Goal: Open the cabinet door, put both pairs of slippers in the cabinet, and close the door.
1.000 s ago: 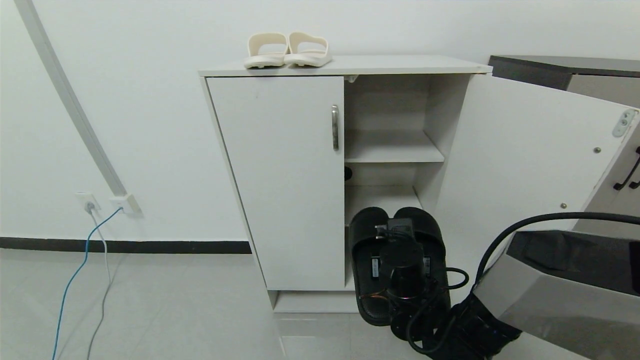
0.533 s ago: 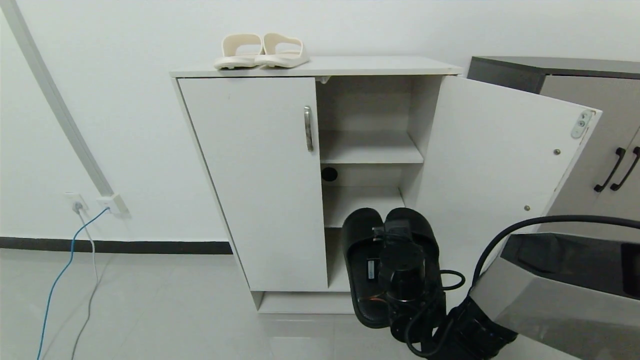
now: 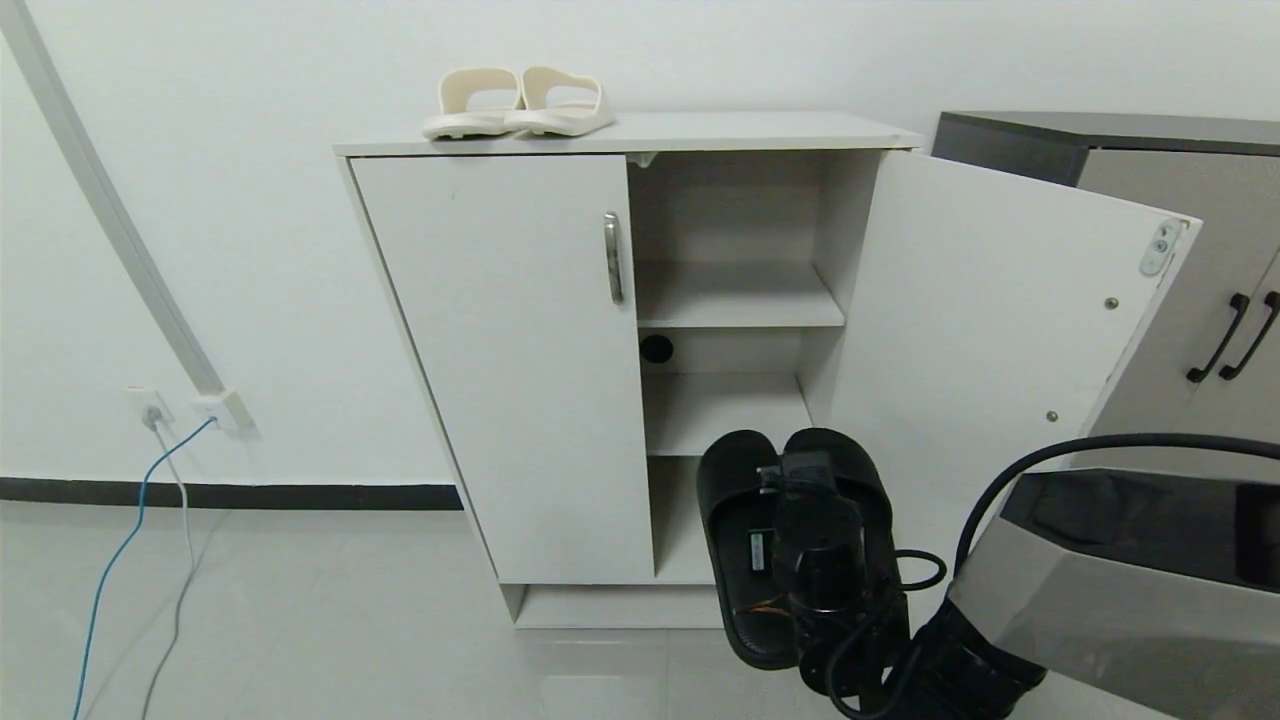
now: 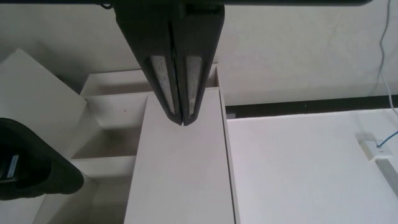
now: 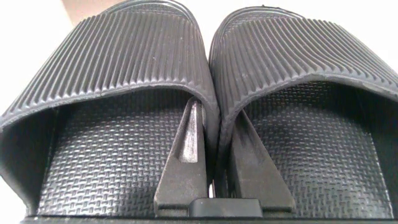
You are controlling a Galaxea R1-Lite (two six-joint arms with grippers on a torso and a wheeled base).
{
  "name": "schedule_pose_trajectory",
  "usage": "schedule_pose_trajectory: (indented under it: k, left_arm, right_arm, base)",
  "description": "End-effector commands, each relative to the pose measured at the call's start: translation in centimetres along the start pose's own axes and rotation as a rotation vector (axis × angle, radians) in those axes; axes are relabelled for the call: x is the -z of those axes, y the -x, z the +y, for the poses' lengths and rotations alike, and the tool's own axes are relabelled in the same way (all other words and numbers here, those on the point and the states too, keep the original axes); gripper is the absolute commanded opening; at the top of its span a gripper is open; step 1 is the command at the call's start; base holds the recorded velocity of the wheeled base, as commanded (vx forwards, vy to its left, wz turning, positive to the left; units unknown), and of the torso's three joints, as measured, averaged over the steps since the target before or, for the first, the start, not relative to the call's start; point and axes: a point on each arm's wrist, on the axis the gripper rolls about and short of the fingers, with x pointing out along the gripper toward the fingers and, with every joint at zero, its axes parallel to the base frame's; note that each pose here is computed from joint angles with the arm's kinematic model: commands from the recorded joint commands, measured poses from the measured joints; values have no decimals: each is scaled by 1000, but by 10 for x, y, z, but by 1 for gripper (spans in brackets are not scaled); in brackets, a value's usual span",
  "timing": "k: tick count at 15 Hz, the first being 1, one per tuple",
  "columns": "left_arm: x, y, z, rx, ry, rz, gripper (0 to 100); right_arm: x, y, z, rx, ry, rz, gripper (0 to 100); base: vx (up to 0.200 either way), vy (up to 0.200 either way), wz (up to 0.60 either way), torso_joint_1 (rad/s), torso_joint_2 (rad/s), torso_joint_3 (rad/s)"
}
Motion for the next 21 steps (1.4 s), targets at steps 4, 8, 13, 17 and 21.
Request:
schedule_pose_trajectory:
  k: [4, 8, 13, 17, 21]
  left_arm:
    - [0, 0, 0, 1, 1, 2, 0]
    - [0, 0, 0, 0, 1, 2, 0]
    - [0, 0, 0, 0, 7, 2, 0]
    - [0, 0, 0, 0, 7, 2, 0]
    - [0, 0, 0, 0, 7, 2, 0]
  right_arm:
    - [3, -4, -10, 28, 17, 15, 0]
    - [5, -11, -19, 57, 34, 25, 0]
    - [6, -13, -23, 68, 37, 30, 0]
    - [6, -18, -29, 88, 37, 32, 0]
    - [6, -21, -33, 102, 43, 35, 0]
  base:
    - [0, 0, 0, 0, 0, 0]
    - [0, 0, 0, 0, 0, 0]
    - [0, 0, 0, 0, 0, 0]
    - [0, 0, 0, 0, 0, 0]
    - [0, 0, 0, 0, 0, 0]
